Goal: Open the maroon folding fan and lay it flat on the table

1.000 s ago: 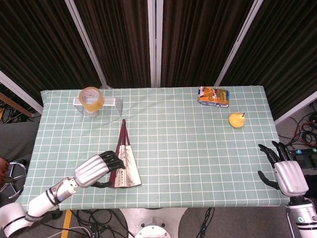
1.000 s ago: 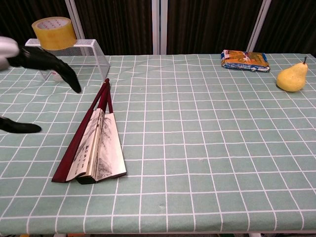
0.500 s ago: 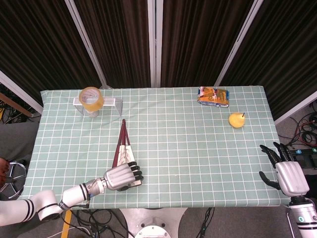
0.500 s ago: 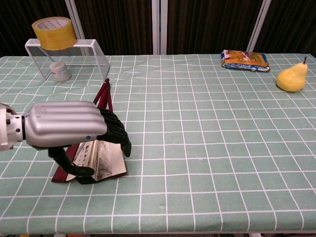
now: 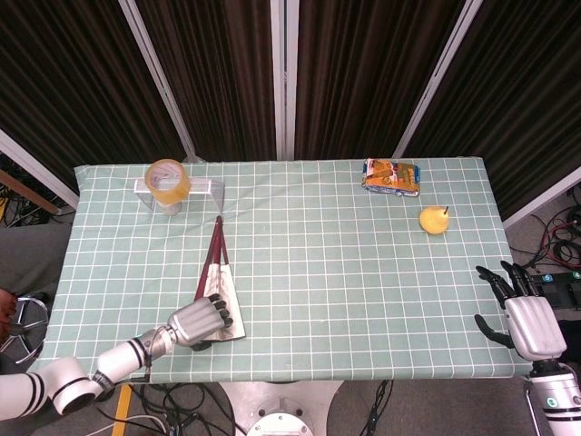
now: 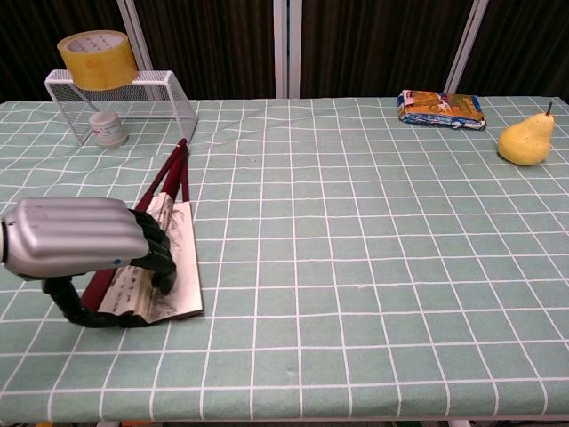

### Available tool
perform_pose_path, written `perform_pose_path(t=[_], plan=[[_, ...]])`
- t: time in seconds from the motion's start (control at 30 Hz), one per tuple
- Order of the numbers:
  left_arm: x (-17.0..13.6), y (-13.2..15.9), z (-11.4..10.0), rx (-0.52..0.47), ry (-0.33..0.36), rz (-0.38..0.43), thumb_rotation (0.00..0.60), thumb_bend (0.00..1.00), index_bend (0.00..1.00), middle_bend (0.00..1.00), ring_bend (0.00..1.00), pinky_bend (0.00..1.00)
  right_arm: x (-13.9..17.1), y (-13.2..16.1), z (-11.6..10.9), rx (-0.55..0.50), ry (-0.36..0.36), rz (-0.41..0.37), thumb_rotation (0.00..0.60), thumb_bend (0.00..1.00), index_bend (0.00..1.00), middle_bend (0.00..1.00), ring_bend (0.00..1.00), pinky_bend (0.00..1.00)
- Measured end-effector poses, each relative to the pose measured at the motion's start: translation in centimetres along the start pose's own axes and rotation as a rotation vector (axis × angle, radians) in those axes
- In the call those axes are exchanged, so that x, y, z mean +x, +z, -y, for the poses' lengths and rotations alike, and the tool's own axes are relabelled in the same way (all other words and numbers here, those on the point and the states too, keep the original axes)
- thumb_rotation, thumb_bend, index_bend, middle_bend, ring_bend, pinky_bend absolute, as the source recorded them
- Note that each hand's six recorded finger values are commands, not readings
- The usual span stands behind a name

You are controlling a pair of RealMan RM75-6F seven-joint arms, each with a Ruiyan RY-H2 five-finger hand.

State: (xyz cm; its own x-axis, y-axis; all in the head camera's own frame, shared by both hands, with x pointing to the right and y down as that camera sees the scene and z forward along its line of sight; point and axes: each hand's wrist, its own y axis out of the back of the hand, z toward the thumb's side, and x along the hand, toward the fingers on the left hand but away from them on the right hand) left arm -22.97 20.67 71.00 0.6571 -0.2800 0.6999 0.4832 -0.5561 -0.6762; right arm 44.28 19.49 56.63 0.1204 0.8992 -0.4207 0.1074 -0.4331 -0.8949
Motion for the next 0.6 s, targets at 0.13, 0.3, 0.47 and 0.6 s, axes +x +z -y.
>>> perform_pose_path(t=[0.13,0.3,0.47,0.6], plan=[[-1.6,-1.5,0.9,0.013,-0.042,-0.054,0.431,0.28,0.37,0.37,0.22,0.21,0.0,0.3,0.0,-0.001,-0.002,-0.008,0.6,0.23,0.13,0.24,0.0,0.0],[-3.4,-3.3,2.2,0.023,-0.084,-0.118,0.423,0.28,0.37,0.37,0.22,0.21,0.0,0.7,-0.1,0.0,-0.006,-0.017,0.6,0.23,0.13,0.24,0.0,0.0],[-5.5,-5.0,3.4,0.026,-0.124,-0.183,0.401,0.28,0.37,0.37,0.22,0.21,0.2,0.9,-0.1,0.002,-0.007,-0.017,0.6,0.23,0.13,0.24,0.0,0.0],[-6.7,-5.4,3.5,-0.004,-0.121,-0.209,0.402,0.28,0.37,0.37,0.22,0.21,0.4,1.0,-0.2,0.002,-0.013,-0.013,0.6,0.23,0.13,0.24,0.0,0.0]])
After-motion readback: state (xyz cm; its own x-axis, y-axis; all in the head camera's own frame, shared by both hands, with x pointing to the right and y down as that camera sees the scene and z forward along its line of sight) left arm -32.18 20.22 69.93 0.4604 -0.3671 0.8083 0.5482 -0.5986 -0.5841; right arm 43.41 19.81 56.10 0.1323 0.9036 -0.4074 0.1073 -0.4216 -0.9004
